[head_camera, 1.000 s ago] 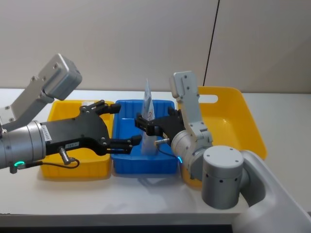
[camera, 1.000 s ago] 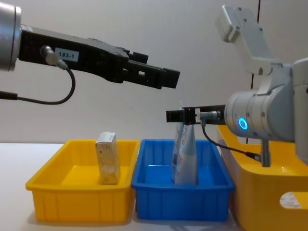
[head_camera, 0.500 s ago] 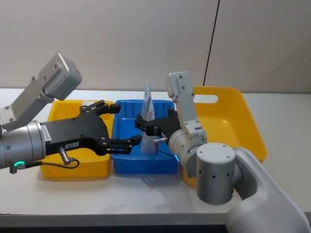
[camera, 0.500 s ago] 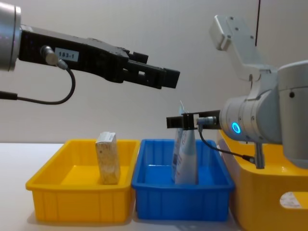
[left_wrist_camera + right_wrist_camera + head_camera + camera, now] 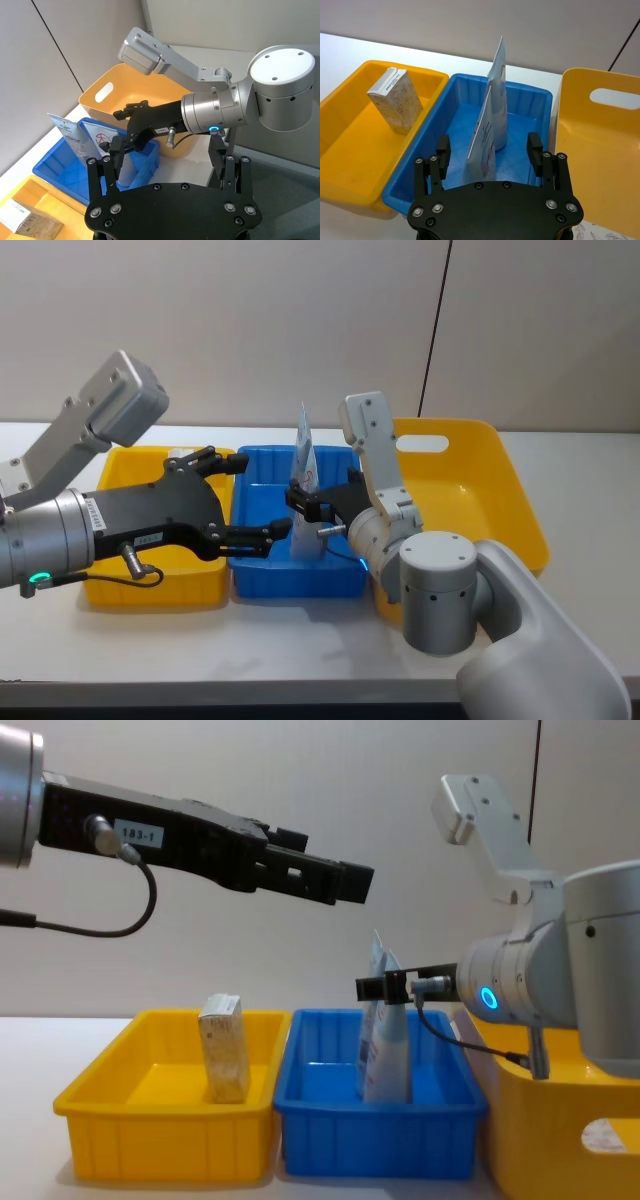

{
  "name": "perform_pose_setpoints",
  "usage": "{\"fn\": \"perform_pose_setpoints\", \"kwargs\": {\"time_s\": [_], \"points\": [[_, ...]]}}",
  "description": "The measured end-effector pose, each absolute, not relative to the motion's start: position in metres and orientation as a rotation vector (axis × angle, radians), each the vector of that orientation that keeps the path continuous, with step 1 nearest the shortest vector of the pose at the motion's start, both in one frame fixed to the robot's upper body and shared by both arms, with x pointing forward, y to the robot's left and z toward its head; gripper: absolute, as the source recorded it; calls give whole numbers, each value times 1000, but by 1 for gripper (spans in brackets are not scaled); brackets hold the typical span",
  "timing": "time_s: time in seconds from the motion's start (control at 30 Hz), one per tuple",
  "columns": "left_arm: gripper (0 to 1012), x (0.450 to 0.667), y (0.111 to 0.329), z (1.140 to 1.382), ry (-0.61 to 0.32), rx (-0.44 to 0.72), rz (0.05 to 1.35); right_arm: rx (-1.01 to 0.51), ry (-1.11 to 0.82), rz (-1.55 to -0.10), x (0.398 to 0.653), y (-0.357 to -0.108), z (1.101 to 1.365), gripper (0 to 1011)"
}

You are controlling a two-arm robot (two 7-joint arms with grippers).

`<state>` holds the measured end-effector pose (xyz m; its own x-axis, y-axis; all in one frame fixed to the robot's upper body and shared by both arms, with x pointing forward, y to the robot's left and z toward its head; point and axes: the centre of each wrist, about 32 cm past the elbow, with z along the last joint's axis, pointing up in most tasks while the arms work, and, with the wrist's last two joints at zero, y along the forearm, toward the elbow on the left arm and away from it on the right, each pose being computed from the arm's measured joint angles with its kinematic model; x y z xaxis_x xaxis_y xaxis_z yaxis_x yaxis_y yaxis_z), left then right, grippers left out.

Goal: Bimanual collaborative sorting of washing and personal care products

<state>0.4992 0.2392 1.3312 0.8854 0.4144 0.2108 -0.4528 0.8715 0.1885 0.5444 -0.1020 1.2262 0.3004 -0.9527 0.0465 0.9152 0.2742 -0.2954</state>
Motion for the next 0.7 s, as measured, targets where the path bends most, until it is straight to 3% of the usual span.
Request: {"fn": "perform_pose_setpoints", "kwargs": {"time_s": [0.13,0.23,0.3,0.7], "points": [[1002,499,239,1331,-166,237,455,-294,151,-1264,546,-102,1225,861],[1001,499,239,1331,-166,237,455,-296,150,-1265,547,-102,1225,739],[1001,499,239,1331,-166,237,455,-298,150,-1266,547,-102,1224,727],[1001,499,239,1331,-166,237,455,-303,150,-1268,549,-103,1223,289]]}}
